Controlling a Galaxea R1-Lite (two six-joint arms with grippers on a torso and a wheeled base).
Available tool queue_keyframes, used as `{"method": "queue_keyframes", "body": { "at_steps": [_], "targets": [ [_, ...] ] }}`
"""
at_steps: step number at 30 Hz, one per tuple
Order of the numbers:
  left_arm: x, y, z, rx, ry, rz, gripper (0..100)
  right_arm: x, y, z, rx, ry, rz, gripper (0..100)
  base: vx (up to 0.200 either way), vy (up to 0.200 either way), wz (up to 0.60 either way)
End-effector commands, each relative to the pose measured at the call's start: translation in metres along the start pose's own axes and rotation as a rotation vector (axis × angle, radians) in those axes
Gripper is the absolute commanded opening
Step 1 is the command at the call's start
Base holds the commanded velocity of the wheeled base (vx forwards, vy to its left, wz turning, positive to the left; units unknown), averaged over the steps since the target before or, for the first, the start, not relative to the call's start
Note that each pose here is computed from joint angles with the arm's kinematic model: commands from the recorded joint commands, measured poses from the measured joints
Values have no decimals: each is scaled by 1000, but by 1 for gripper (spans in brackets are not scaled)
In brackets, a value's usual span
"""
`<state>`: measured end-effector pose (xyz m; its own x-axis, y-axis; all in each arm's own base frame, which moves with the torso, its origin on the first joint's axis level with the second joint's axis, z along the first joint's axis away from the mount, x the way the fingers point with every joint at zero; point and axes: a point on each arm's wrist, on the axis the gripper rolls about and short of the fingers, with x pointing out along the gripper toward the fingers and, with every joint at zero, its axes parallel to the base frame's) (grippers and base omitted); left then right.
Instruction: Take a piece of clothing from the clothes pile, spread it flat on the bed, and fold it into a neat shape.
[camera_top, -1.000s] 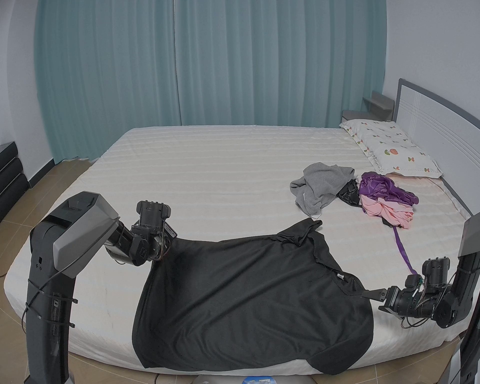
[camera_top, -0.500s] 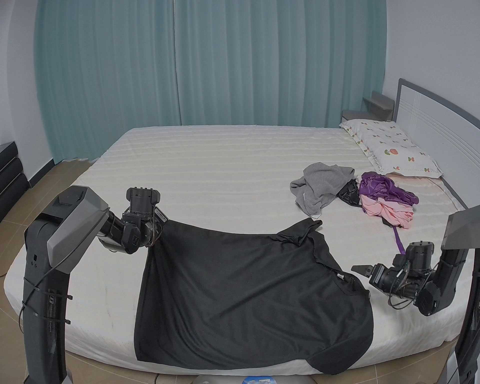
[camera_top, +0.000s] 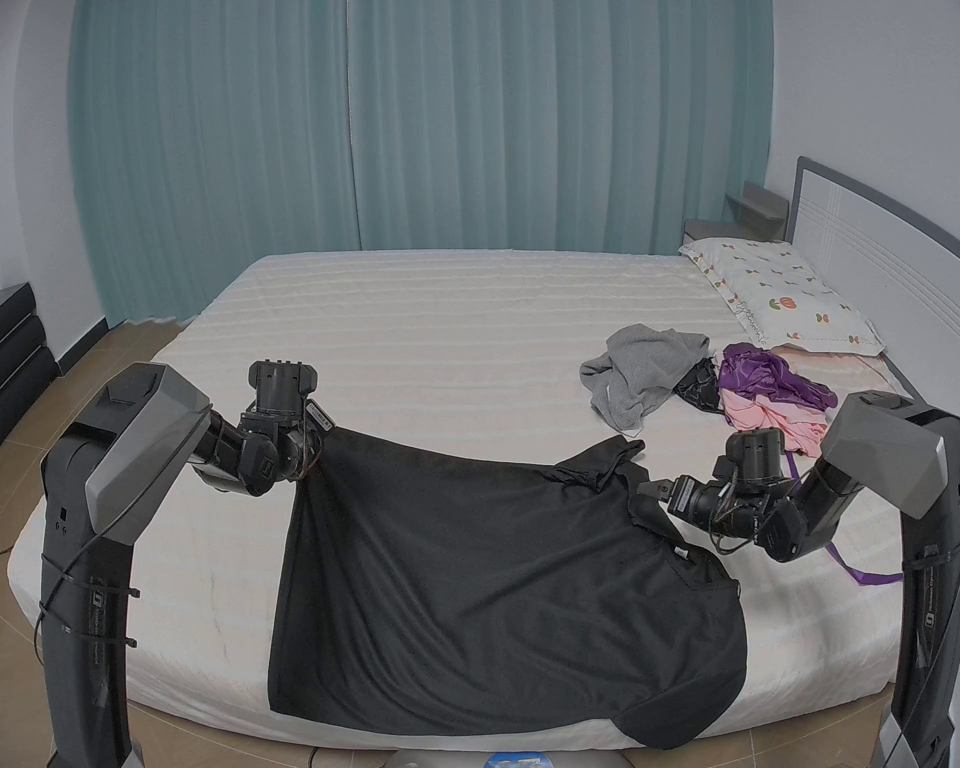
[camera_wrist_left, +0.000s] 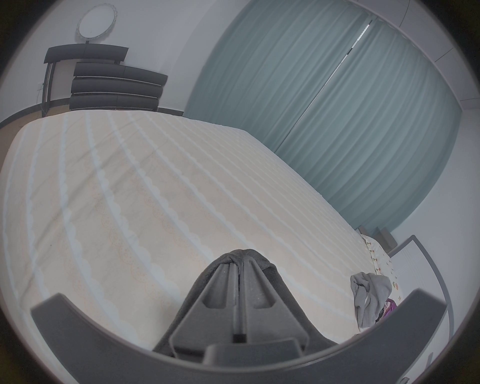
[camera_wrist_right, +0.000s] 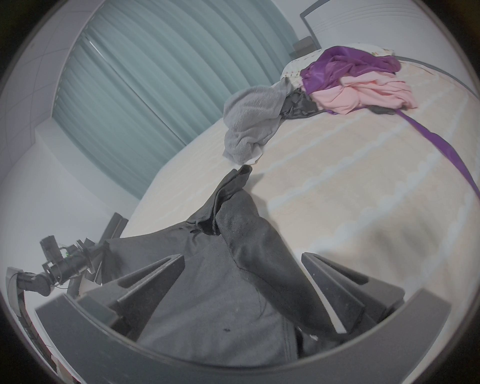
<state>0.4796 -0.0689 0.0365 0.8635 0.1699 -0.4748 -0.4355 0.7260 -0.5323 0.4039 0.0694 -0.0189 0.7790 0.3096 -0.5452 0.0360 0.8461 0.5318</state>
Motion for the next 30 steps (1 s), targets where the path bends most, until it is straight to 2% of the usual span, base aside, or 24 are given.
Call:
{"method": "queue_keyframes", "body": {
  "at_steps": [1,13,14,17,23,25,27,28,30],
  "targets": [
    [-4,-5,4,3,-6,-7,0,43,6,-8,-51,72,-23,100,0,0,0],
    [-4,-3,0,11,9,4,0,91,15,6,-94,77,-67,100,0,0,0],
    [-4,-4,-1,12,10,3,0,92,15,7,-99,82,-71,0,0,0,0],
    [-3,-3,-1,12,11,6,0,96,16,9,-123,85,-80,0,0,0,0],
    [-1,-3,3,6,1,3,0,103,11,21,-121,3,-132,0,0,0,0],
    [2,-3,7,0,-12,1,0,102,8,33,-108,-40,-147,0,0,0,0],
    [2,-3,7,0,-12,1,0,102,8,33,-108,-40,-147,0,0,0,0],
    [10,1,11,-10,-24,5,0,98,6,49,-89,-97,-143,0,0,0,0],
    [15,2,13,-16,-36,5,0,96,6,59,-71,-141,-139,0,0,0,0]
  ]
}}
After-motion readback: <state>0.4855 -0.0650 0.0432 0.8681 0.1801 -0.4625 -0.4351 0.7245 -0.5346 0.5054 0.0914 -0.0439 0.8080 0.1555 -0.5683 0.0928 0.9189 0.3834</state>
